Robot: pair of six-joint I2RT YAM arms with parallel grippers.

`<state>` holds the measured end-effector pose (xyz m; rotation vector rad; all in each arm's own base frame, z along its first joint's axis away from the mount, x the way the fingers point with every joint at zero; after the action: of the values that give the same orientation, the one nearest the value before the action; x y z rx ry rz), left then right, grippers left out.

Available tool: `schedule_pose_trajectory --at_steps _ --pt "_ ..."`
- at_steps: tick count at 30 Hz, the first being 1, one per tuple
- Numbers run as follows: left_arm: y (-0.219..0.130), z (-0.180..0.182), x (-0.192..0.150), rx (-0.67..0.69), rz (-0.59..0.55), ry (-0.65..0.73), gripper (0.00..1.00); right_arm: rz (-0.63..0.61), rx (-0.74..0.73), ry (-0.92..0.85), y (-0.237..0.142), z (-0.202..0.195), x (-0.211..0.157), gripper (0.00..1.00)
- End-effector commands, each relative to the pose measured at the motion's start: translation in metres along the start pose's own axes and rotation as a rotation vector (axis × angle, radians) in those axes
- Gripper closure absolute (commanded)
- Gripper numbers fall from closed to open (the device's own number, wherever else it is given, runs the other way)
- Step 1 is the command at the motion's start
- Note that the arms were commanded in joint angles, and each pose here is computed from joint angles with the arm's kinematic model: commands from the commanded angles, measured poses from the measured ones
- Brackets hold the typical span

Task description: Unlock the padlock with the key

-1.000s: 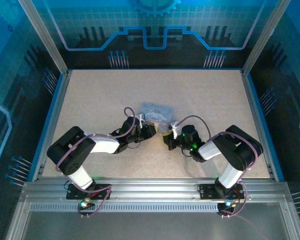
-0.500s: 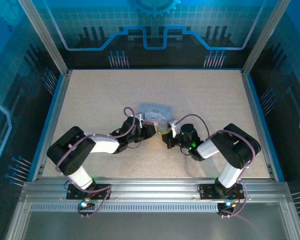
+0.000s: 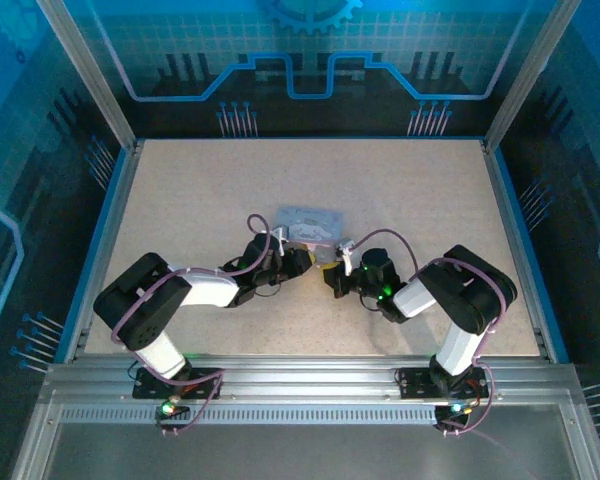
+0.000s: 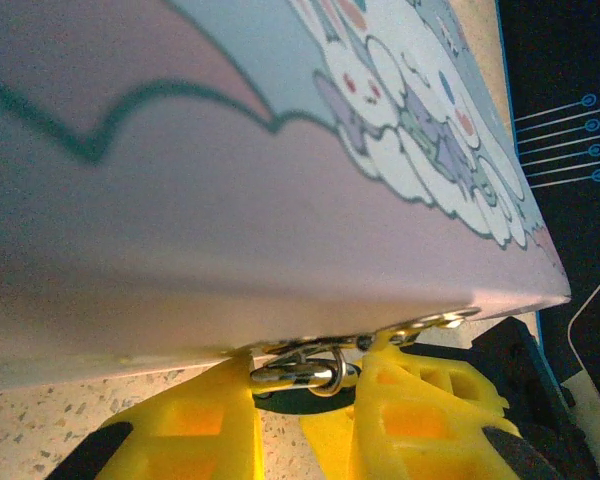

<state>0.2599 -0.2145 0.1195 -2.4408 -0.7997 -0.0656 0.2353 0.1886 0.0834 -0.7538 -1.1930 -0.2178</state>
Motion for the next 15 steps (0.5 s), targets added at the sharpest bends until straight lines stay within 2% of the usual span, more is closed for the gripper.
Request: schedule_pose_trajectory --at_steps 1,15 --pt "-0.0031 -0.0233 0.0034 -0.092 -0.021 0.013 0.84 -0.043 0.021 -0.009 -0.0033 0.0041 0.0038 1.00" --pt "-0.0030 -0.0250 0.0034 -0.093 -0.016 0.016 0.85 -0.081 0.015 0.002 -0.0088 -0.0002 0.0086 1.00"
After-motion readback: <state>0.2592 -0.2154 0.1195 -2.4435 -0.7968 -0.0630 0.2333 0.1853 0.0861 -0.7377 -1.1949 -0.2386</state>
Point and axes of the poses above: each hand's point on the last joint's axis, 136 mm out from that joint toward the fingers, its own y axis out along the fingers, its own z axis along the line the jaws close on, x = y × z, the point moved 10 cm from there along -y, back along the fingers, and after that the axes turned 13 degrees about -y, right-handed, at the moved point
